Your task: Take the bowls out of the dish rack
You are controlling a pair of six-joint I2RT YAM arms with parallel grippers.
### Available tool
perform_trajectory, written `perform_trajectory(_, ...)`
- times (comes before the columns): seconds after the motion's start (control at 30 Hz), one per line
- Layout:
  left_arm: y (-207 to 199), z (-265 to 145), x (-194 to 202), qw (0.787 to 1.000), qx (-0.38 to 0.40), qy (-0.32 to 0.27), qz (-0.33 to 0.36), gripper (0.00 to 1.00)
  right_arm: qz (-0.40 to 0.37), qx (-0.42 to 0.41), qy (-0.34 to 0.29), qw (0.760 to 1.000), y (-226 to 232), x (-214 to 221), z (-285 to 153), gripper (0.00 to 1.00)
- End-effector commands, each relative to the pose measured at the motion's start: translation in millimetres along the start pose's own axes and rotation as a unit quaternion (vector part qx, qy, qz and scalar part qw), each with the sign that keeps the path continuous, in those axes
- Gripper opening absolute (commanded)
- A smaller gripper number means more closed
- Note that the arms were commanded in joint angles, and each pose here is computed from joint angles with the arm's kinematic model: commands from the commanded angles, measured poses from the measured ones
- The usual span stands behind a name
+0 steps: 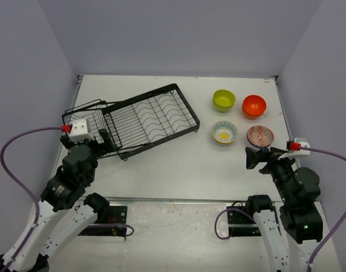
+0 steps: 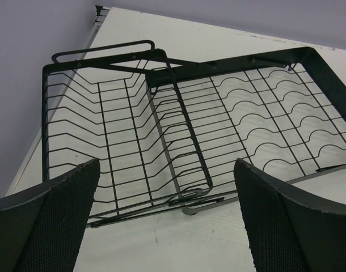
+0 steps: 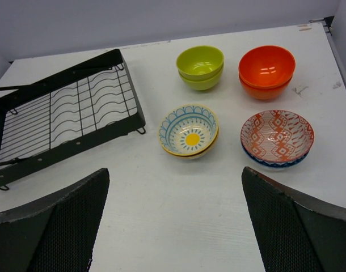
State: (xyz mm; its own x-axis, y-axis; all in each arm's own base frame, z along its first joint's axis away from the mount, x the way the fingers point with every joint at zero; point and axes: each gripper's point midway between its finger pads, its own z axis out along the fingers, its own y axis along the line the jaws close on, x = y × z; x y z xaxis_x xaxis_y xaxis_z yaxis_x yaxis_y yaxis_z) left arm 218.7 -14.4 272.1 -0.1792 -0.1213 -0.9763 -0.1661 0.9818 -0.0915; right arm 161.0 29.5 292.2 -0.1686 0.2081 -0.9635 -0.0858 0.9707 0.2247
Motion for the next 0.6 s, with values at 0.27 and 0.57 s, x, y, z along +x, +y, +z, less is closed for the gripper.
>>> perform_trajectory(0.27, 2.1, 12.6, -4.9, 1.0, -0.008, -0.019, -0.016, 1.0, -0.001, -0.053, -0.007, 0.999, 19.5, -9.0, 11.0, 0.99)
perform_trajectory(0.57, 8.9, 24.9, 0.1, 1.0, 0.005, -0.02, -0.022, 1.0, -0.003, -0.063, 0.004, 0.998, 22.4, -4.3, 17.1, 0.99)
